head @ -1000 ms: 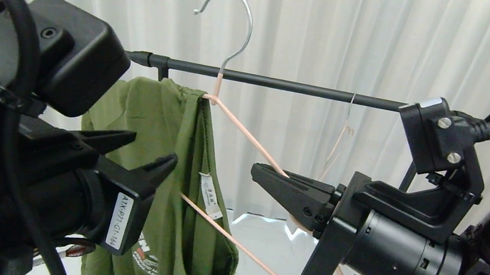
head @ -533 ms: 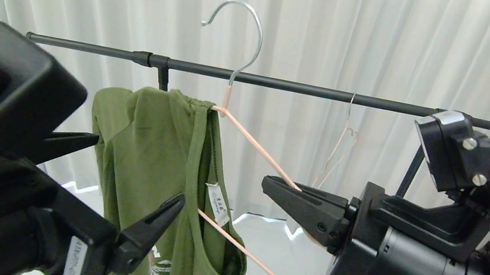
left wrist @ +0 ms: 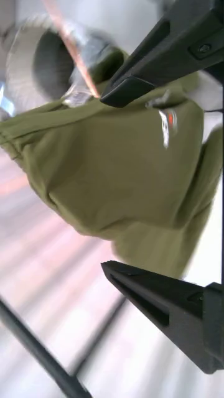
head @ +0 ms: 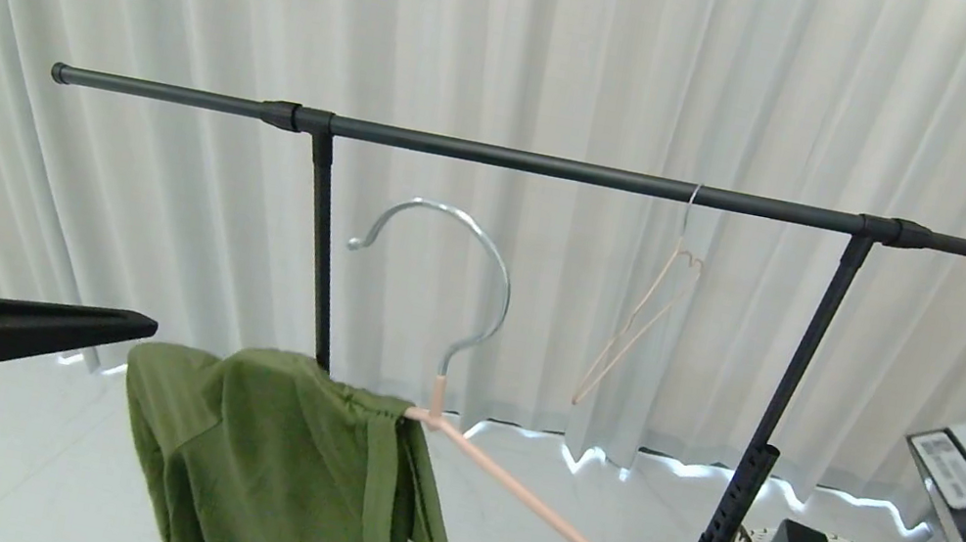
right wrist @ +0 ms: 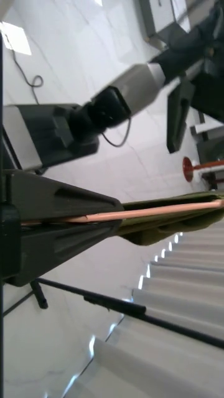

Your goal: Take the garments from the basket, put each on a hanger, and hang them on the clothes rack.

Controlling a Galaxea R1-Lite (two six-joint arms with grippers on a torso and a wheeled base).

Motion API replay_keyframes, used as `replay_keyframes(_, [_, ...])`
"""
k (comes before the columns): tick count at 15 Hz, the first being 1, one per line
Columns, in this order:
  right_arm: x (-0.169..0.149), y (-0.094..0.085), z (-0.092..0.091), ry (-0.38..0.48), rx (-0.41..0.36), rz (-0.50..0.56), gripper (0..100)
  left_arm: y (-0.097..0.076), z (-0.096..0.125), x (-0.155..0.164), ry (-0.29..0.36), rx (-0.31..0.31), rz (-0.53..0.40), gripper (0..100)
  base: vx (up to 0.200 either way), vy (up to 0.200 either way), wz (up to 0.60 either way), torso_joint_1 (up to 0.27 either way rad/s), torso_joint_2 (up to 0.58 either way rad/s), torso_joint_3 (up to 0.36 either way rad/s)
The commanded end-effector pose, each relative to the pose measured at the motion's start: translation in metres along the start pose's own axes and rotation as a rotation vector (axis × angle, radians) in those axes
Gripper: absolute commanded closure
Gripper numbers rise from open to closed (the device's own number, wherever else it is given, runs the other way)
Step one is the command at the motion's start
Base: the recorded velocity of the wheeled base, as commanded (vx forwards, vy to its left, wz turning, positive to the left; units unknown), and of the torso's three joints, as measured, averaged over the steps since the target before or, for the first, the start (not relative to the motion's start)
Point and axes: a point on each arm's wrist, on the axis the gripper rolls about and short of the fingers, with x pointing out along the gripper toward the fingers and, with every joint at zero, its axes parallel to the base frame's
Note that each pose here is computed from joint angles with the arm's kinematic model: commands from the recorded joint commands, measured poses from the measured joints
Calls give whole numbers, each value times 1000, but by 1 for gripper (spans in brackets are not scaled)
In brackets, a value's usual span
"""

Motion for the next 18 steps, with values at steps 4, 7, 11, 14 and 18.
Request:
replay_keyframes(4, [-17, 13, -18, 54, -7, 65, 100, -1, -8, -6, -44, 8, -101, 0, 0, 0, 0, 0, 0, 0])
replay_keyframes(7, [-19, 13, -25, 80, -48, 75, 100, -8, -16, -5, -47, 19, -198, 0, 0, 0, 0, 0, 0, 0])
replay_keyframes(11, [-19, 19, -27, 94, -64, 106, 100, -16, -21, 4, -33, 32, -320, 0, 0, 0, 0, 0, 0, 0])
replay_keyframes(14, [-24, 21, -39, 133, -112, 127, 100, -21, -33, 7, 6, 30, -351, 0, 0, 0, 0, 0, 0, 0])
replay_keyframes(18, [-25, 26, -39, 134, -120, 152, 100, -30, -45, 10, 21, 42, -460, 0, 0, 0, 0, 0, 0, 0])
